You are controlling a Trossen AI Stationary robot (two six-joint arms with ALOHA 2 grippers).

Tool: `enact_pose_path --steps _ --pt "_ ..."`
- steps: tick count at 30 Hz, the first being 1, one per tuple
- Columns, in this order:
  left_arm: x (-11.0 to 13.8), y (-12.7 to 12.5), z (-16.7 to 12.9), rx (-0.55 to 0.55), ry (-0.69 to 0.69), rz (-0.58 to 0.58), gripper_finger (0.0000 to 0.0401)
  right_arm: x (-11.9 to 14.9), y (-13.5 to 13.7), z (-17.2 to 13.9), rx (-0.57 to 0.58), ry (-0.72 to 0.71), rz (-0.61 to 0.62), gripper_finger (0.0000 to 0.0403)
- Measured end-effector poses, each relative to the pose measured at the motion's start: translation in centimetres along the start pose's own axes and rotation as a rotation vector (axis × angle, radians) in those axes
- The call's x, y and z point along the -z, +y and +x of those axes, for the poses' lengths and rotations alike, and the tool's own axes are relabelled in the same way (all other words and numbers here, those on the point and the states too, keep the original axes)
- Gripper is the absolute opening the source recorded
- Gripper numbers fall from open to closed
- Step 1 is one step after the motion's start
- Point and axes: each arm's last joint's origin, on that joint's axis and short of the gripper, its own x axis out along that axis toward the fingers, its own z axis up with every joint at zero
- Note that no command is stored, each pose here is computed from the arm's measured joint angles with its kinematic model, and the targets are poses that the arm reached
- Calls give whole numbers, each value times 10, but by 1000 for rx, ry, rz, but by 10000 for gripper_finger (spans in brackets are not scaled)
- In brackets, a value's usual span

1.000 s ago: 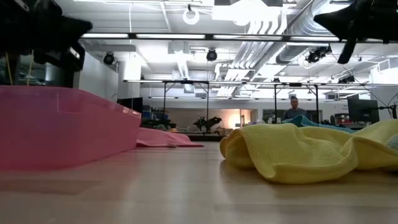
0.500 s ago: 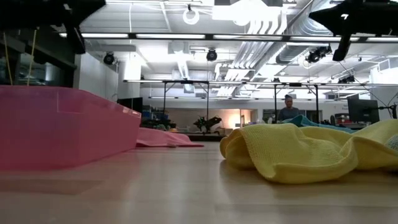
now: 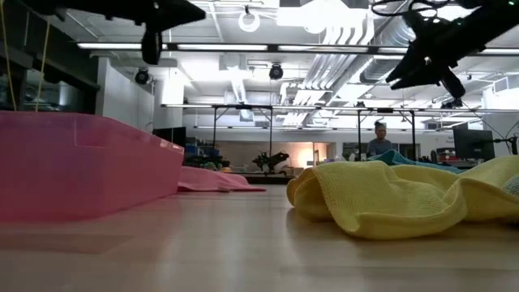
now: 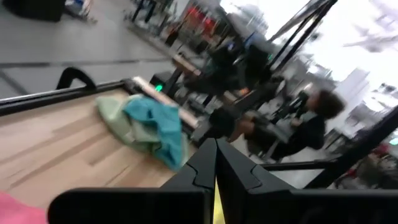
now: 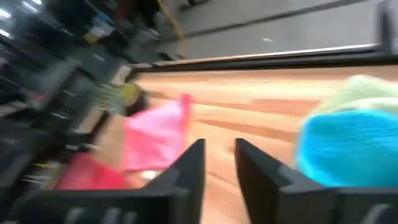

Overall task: Fold microfiber towels
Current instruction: Fold the blue microfiber towel

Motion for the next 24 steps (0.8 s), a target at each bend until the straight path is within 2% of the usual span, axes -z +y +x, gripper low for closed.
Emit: enact_pose_path --steps 4,8,15,21,24 --pt "-12 9 9 -12 54 3 1 -20 -8 13 223 137 -33 169" --pt "-18 19 12 25 90 -17 1 -34 -29 37 417 343 -24 203" --pt "-20 23 12 80 127 -28 1 -63 -76 73 617 558 21 209" --pt "-19 21 11 111 147 -28 1 -66 -74 82 673 647 78 209" --pt "-19 20 11 113 148 -27 1 -66 -76 90 755 572 165 209"
